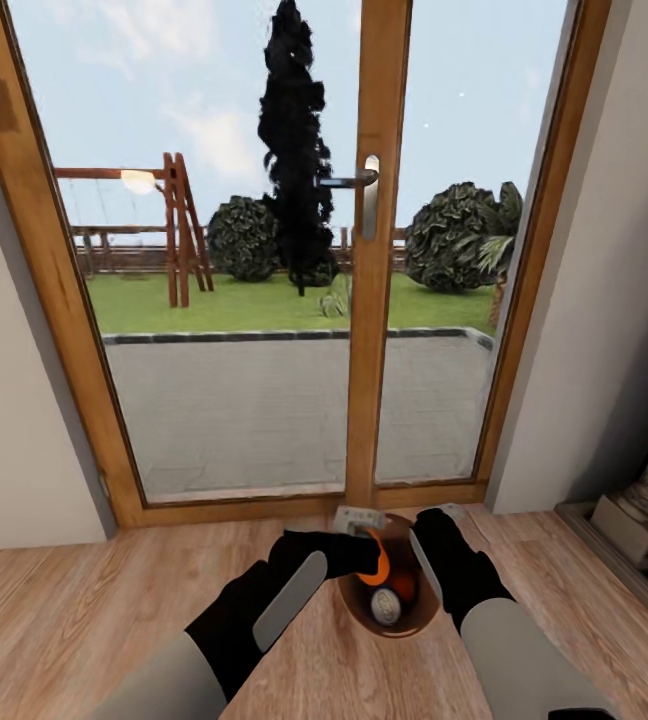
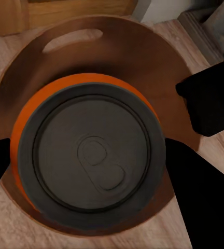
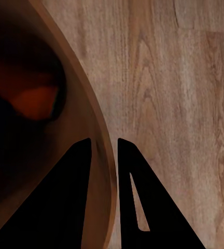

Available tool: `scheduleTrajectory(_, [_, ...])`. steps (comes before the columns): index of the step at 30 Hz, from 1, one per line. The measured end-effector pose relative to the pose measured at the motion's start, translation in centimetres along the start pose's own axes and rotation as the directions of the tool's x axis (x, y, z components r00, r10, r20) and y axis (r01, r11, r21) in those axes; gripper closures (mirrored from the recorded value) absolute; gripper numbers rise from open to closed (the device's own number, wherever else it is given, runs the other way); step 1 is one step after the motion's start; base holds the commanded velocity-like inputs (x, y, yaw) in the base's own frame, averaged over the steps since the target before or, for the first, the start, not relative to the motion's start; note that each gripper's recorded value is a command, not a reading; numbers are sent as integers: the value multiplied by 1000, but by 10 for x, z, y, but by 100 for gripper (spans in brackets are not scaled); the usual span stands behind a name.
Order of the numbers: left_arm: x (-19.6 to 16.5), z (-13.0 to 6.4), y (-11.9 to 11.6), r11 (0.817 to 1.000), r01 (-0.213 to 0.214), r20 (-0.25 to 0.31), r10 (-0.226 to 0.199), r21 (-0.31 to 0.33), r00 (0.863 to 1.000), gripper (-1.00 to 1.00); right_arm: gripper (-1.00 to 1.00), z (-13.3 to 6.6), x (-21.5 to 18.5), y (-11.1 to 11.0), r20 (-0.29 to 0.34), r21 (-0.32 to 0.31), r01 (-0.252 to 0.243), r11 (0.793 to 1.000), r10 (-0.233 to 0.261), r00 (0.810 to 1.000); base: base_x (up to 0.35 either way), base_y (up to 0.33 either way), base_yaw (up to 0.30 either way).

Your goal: Put the three can of soda from the living room inside the tash can in the kitchen.

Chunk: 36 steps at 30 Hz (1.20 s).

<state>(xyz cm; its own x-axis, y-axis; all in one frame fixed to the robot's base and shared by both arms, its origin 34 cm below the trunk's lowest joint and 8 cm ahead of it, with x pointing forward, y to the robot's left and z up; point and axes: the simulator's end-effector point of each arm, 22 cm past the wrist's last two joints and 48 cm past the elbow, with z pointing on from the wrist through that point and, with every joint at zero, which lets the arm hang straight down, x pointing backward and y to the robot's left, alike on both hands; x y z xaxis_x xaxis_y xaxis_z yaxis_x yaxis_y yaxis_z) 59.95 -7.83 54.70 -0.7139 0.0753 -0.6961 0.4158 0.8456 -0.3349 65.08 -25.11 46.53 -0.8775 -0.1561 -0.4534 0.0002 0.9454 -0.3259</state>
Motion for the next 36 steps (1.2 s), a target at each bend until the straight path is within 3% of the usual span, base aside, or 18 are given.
scheduleTrajectory(13, [24, 21, 32, 997, 44, 13, -43, -61, 999, 100, 100, -2, -1, 5, 2, -4, 5, 1000, -5, 1000, 0, 0, 0])
scheduleTrajectory(21, [29, 25, 38, 996, 43, 15, -42, -76, 999, 100, 100, -9, -3, 15, -1, 1, 53, 999, -53, 999, 0, 0, 0])
scheduleTrajectory(33, [33, 28, 45, 995, 51, 20, -50, -89, 999, 100, 100, -16, -2, 34, -10, -35, 56, 998, -56, 998, 0, 0, 0])
scheduleTrajectory(36, [35, 28, 47, 994, 53, 18, -51, -94, 999, 100, 100, -17, -4, 38, -3, -39, 80, 996, -80, 997, 0, 0, 0])
